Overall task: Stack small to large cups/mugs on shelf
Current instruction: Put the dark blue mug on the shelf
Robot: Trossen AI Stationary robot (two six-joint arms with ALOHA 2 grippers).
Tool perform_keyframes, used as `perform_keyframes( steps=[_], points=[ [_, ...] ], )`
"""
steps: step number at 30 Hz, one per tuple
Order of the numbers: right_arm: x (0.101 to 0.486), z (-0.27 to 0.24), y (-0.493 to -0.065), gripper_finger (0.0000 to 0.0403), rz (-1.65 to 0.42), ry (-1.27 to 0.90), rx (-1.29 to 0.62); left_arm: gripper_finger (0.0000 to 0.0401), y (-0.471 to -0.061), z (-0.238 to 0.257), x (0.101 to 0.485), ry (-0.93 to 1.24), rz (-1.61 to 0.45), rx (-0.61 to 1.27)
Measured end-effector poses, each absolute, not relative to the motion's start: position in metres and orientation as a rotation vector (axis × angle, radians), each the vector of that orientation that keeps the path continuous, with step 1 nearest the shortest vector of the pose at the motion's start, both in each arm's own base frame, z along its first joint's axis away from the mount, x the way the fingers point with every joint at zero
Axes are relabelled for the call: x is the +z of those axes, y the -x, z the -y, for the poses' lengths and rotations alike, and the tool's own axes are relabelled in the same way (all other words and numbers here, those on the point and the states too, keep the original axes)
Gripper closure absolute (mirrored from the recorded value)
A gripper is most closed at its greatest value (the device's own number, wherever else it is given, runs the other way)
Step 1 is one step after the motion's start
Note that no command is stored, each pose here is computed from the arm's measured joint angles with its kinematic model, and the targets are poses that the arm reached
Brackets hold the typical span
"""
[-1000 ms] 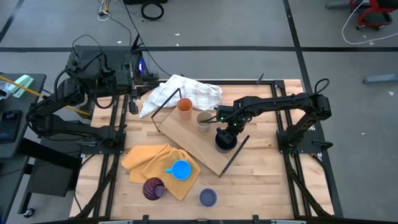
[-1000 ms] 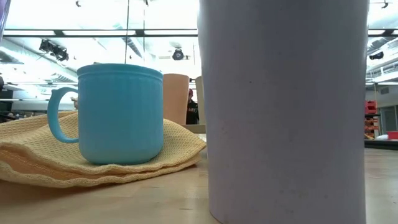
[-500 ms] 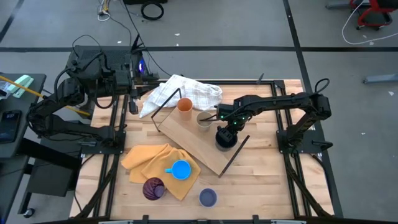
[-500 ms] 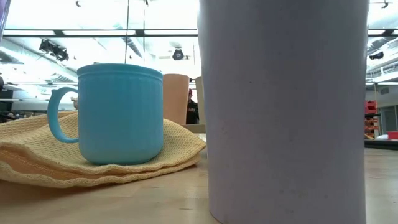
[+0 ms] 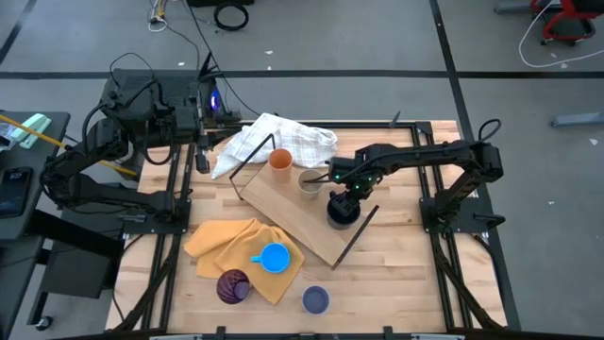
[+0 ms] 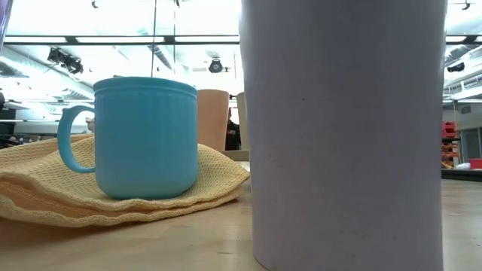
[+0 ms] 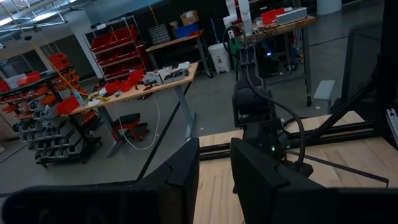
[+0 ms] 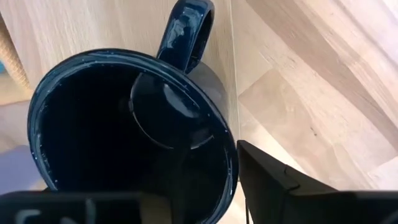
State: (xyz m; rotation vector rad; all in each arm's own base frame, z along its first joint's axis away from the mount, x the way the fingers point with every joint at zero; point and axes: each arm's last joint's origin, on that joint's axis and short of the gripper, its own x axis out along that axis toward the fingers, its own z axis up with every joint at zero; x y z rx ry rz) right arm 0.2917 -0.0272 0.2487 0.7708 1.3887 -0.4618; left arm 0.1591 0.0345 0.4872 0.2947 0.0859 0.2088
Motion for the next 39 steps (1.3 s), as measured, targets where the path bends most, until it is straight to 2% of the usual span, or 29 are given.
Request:
perform_keyframes(
  steps=[8,26,39],
  points=[
    [0.26,0.027,-0.297,0.0261,-1.352,-0.775,-0.426,0.03,-0.159,-0.035,0.487,-0.295,-0.086,0.209],
    [0.26,0.039,-0.292,0.026,-1.38,-0.774,-0.423,0.0302,-0.159,-0.035,0.487,-0.293,-0.086,0.209],
    [0.261,0.044,-0.291,0.0232,-1.383,-0.819,-0.39,0.03,-0.159,-0.035,0.487,-0.294,-0.086,0.209]
  ],
)
